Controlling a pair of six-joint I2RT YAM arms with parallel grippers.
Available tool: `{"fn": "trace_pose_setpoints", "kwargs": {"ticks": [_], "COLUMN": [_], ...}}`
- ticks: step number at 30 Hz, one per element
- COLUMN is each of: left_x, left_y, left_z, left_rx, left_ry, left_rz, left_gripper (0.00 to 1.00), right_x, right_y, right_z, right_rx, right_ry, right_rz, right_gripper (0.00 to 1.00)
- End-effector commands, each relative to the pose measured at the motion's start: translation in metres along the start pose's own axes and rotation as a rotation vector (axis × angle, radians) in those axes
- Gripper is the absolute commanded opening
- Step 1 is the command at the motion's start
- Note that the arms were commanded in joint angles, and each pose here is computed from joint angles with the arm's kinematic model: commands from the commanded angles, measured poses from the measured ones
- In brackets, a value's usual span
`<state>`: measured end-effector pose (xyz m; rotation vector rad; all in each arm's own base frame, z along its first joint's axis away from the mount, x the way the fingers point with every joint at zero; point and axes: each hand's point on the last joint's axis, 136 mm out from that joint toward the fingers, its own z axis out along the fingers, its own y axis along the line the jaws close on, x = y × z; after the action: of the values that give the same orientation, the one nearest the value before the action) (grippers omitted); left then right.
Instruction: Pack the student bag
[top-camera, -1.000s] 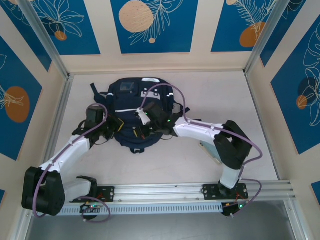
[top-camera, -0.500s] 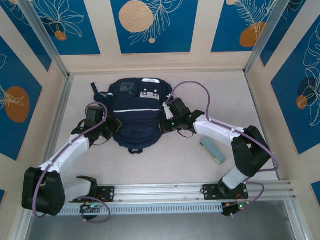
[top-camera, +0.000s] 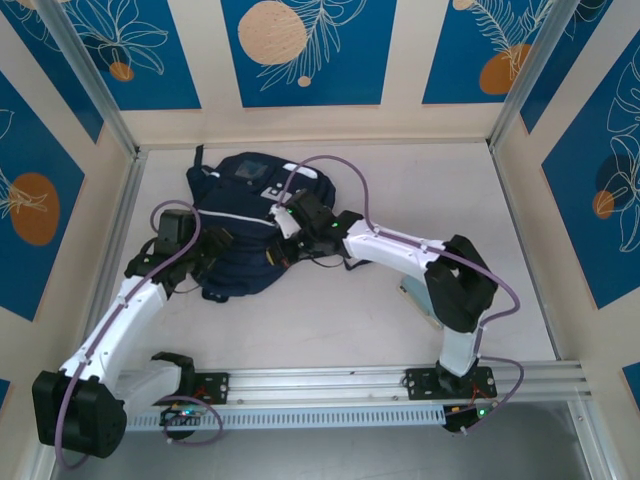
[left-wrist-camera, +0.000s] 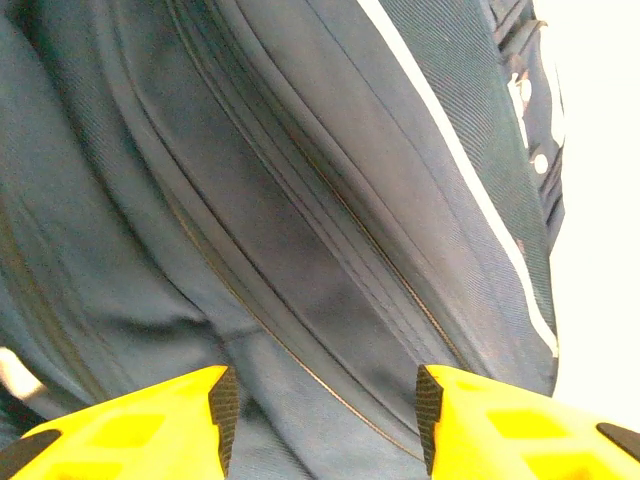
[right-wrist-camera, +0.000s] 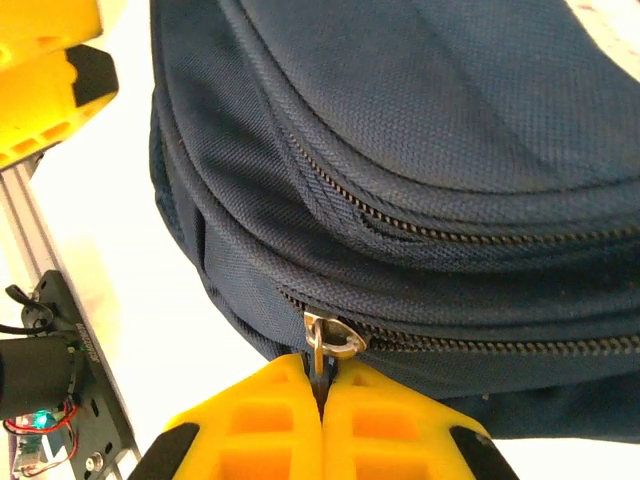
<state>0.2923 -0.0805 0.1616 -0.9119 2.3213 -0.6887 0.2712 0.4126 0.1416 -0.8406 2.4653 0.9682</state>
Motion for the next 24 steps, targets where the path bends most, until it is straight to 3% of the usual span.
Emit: {"fn": "trace_pose_setpoints", "kwargs": {"ticks": [1,11,20,24], "left_x": [0.001,0.017,0.012,0.012], "left_y": [-0.007,-0.002,0.014,0.021], "left_z": [0.001,0.038,0.043,0.04], "left_rx": [0.049,0.095,0.016,-0.021], "left_ry": [0.018,0.096,0.059,0.049], "left_rz": [-0.041,-0.155,-0.112,-0.073], "left_gripper": [0.51,0.42,0.08,0.0], "right_x": [-0.021,-0.014,0.002,0.012], "right_y": [0.036,0.041,0.002,-0.038], "right_z": [-0.003,0.001,-0.018,-0.03], "right_rx": [-0.106,-0.109,0.054,0.169], "right_ry": [-0.042,-0.014,-0.002,0.018], "right_rz": [-0.08,-0.083,-0.075,-0.041], "right_gripper": [0.0,0.0,0.0,0.0]}}
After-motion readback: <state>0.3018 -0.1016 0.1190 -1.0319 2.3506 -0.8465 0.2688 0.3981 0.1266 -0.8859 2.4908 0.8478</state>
